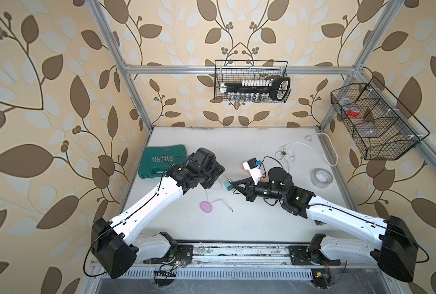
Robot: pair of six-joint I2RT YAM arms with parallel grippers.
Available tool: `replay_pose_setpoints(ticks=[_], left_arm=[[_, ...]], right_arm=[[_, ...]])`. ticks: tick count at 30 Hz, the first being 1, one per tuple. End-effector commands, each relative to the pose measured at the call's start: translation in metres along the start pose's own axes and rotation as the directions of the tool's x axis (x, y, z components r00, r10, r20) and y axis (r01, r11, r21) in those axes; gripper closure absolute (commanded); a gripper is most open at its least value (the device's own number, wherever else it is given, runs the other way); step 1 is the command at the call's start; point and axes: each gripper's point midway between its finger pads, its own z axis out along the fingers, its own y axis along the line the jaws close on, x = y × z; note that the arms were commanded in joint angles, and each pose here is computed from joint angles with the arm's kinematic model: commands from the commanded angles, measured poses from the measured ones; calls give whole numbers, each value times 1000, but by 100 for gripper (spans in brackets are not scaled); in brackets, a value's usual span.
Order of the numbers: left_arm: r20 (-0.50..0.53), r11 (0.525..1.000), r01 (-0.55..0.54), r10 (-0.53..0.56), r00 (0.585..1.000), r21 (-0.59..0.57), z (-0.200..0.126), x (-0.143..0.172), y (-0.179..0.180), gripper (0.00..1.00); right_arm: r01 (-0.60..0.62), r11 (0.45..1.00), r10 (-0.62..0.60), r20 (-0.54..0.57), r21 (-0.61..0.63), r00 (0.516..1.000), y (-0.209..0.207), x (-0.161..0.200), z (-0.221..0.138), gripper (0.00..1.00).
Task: Charge the bluetooth headset
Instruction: Insert the charging cable into the bluetooth headset.
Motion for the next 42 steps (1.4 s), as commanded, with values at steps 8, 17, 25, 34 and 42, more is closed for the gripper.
replay_pose_setpoints(ticks=[8, 17, 25, 34, 42], left_arm=[[115, 999, -17, 13, 993, 38, -38, -13, -11, 60], [146, 999, -27, 22, 989, 31, -42, -17, -8, 60], [162, 999, -38, 33, 986, 30, -46, -18, -7, 60], [156, 999, -37, 32, 987, 27, -44, -17, -4, 61], [160, 999, -42, 37, 986, 31, -43, -17, -5, 61]], right_arm=[[-17, 1000, 17, 59, -6, 998, 5, -22, 30, 93], [-60, 998, 61, 65, -19, 996, 7, -24, 46, 93], [-84, 995, 88, 75, -55, 993, 12, -29, 55, 92], [-94, 991, 102, 79, -97, 992, 18, -31, 57, 92], [-107, 985, 118, 77, -135, 990, 23, -32, 60, 92]])
